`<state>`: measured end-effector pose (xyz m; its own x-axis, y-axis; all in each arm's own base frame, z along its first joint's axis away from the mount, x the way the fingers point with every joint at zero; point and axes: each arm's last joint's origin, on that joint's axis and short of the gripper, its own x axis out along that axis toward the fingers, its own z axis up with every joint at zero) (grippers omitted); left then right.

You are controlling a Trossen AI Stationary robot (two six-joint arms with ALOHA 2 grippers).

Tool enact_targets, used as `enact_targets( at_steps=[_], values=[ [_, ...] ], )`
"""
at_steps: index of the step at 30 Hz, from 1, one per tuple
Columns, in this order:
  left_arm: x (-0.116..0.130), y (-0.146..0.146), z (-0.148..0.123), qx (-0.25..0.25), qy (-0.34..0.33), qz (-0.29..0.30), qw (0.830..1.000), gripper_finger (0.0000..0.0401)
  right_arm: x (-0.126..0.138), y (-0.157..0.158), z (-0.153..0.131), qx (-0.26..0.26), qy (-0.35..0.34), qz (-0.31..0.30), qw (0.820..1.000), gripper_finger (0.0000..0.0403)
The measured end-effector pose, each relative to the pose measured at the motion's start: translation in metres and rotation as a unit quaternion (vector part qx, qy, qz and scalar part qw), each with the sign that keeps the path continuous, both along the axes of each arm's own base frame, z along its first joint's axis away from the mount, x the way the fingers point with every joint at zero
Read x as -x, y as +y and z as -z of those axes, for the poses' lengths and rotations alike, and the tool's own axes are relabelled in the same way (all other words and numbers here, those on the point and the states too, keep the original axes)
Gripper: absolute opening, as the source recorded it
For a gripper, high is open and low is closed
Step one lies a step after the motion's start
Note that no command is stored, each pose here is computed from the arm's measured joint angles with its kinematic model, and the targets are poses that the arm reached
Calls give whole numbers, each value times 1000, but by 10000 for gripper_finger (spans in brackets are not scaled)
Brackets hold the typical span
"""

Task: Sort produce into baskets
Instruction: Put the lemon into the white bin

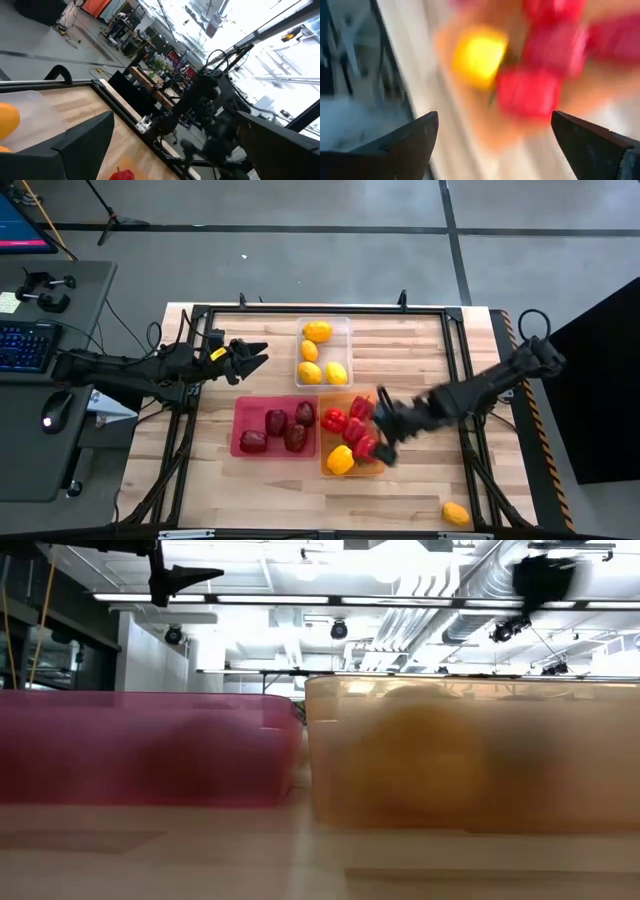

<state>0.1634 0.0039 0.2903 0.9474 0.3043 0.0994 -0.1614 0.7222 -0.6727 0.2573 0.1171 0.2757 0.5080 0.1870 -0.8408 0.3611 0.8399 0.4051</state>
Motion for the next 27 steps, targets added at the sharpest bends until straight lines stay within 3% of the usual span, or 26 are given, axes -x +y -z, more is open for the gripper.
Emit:
enact_targets(
  at_steps=[6,11,19,27],
  values=[
    [0,0,0,12,-4,1,1000,397,49,55,8,-60,129,-20,990,376],
    [0,0,0,12,-4,1,1000,397,83,88,25,-62,259,-2,964,376],
    [0,0,0,12,-4,1,1000,397,88,139,79,-98,404,-41,909,376],
    [0,0,0,13,-4,1,1000,397,91,158,138,-49,499,-25,865,376]
  ],
)
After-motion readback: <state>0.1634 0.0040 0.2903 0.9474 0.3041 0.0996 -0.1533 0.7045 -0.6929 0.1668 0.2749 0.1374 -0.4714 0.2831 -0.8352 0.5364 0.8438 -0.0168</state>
